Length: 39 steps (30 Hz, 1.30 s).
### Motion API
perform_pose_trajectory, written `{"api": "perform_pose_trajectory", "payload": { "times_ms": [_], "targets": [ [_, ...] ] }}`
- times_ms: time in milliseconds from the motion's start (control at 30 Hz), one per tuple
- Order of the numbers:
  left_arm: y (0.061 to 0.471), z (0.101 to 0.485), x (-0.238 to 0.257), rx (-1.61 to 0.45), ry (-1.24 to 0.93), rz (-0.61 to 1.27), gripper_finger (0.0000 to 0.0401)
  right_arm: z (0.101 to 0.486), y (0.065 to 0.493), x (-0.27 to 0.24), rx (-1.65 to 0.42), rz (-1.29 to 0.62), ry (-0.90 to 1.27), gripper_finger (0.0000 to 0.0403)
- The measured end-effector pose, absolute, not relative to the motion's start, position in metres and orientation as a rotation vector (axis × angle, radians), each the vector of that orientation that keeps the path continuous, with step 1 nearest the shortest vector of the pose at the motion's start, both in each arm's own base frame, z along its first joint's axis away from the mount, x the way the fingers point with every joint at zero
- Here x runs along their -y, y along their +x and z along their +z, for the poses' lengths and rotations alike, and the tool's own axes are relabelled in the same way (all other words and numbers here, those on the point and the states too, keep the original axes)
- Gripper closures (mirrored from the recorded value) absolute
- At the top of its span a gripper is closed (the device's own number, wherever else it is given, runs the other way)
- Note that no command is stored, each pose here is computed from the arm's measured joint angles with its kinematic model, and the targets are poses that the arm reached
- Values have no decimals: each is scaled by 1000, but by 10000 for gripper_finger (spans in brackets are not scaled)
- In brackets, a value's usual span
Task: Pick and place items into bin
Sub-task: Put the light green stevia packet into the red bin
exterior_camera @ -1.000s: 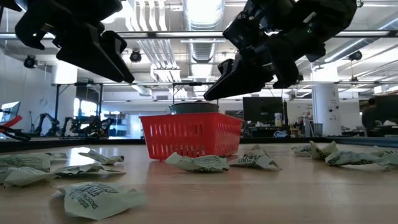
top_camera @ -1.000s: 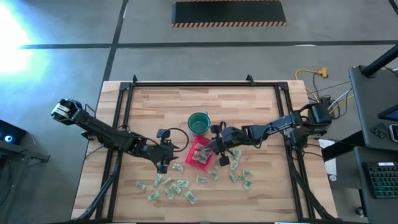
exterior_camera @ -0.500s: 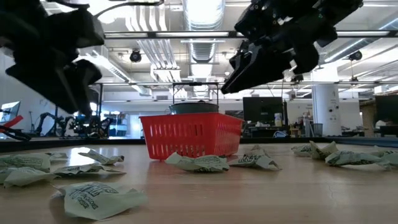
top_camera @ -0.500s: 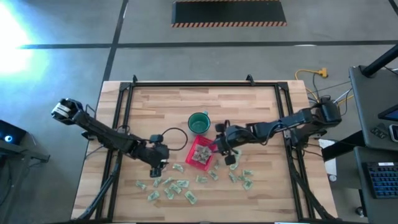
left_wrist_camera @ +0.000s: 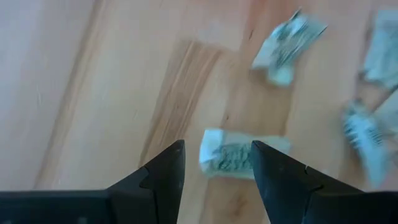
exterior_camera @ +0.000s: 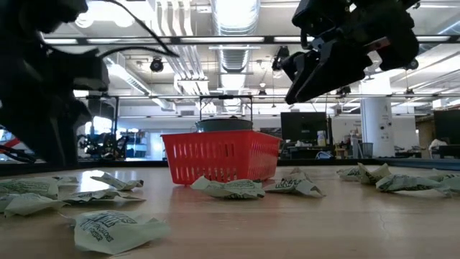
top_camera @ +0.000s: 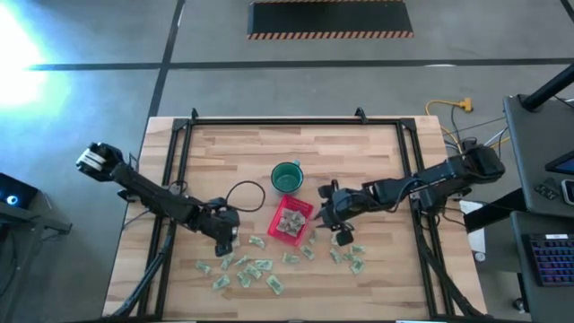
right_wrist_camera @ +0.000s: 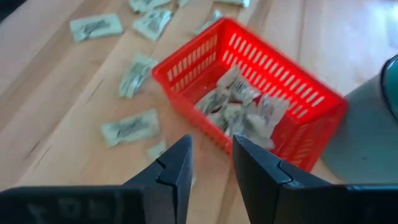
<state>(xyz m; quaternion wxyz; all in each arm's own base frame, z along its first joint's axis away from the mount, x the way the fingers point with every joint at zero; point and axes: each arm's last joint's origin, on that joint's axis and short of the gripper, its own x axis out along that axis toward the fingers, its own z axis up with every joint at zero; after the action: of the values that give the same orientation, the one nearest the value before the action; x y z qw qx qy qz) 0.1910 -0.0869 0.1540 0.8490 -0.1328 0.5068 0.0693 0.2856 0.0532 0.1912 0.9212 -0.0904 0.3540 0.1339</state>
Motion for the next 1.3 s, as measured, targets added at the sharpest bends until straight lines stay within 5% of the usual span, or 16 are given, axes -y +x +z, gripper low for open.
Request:
{"api": "perform_pose_trajectory", "payload": {
  "times_ms": [400,700,833,1300],
  "targets": [
    [199,138,93,-1133,-293,106,247,197,275,-56,-773,267,-137,327],
    [197,142,92,-1135,-255,51,380,196,273,-57,-795,272,-141,339],
    [199,145,93,-1111,-200,42,391,195,271,-56,-816,262,-142,340],
    [214,170,97,-1011,-56,31,400,190,223,-42,-1129,-270,-58,340]
  ]
}}
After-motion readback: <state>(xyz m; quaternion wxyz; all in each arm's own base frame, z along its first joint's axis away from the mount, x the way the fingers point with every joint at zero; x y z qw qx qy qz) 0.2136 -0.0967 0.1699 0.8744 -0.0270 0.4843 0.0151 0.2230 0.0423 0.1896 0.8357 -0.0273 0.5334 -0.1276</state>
